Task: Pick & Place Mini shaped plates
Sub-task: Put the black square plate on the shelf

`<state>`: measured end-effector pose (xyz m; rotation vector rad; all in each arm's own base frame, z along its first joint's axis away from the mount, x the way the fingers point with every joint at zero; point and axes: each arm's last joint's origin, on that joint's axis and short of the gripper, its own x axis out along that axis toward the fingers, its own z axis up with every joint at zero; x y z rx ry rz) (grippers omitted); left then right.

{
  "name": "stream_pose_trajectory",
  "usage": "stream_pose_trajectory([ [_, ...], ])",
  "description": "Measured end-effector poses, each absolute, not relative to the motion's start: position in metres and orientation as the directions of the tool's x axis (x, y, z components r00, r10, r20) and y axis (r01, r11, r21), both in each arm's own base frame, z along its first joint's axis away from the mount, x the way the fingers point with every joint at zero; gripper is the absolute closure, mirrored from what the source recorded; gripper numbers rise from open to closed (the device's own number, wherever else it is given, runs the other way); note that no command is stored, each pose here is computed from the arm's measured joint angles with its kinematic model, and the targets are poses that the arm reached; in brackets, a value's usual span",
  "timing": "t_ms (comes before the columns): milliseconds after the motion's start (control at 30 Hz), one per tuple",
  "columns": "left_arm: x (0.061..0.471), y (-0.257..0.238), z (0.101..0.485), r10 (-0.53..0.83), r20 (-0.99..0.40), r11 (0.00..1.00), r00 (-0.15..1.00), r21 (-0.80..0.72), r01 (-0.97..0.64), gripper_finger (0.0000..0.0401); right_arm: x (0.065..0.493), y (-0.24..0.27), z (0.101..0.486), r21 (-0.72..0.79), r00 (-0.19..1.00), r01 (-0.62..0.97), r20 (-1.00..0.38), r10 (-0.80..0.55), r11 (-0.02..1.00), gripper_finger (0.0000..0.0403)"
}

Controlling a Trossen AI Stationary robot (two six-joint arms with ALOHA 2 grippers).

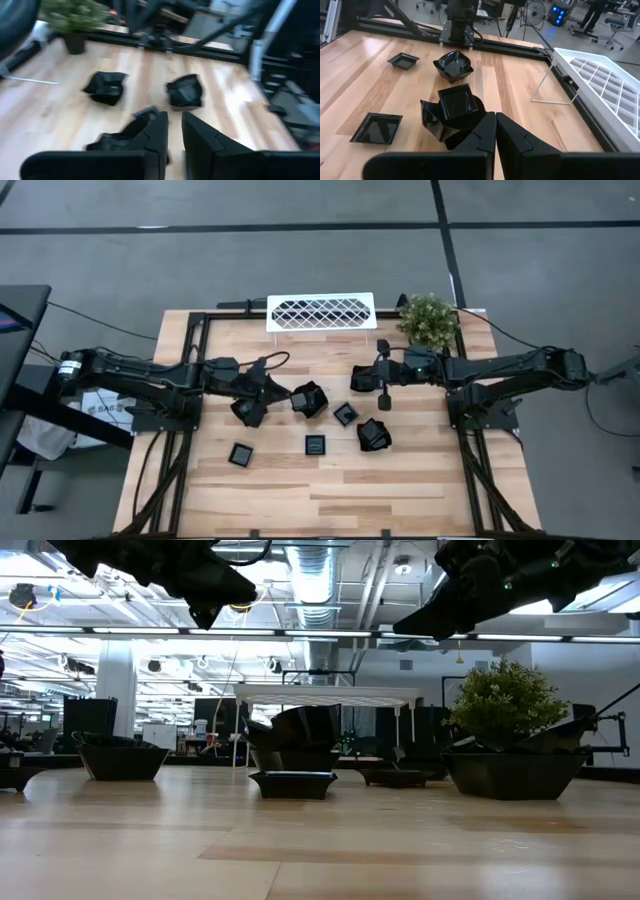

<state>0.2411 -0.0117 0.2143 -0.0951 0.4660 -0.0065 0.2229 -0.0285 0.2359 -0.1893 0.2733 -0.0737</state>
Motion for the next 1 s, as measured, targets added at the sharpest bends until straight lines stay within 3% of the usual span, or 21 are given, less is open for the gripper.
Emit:
stream_pose_trajectory([
  [167, 0.245, -0.006, 0.199, 0.129, -0.521, 0.979, 0.844, -0.07, -0.193, 0.0344, 0.222, -0.028, 0.234, -0.193, 0.955, 0.042, -0.282, -0.097, 0.98, 0.0397],
  [300, 0.25, 0.004, 0.181, 0.169, -0.59, 0.957, 0.789, -0.091, -0.274, 0.0344, 0.222, -0.028, 0.234, -0.193, 0.954, 0.042, -0.285, -0.097, 0.98, 0.0397],
  [833, 0.257, 0.01, 0.165, 0.203, -0.633, 0.948, 0.747, -0.064, -0.312, 0.0343, 0.222, -0.028, 0.234, -0.191, 0.953, 0.043, -0.286, -0.098, 0.981, 0.0397],
  [1000, 0.256, 0.01, 0.165, 0.223, -0.633, 0.943, 0.742, -0.052, -0.327, 0.0322, 0.222, -0.028, 0.234, -0.191, 0.953, 0.043, -0.286, -0.098, 0.981, 0.0397],
])
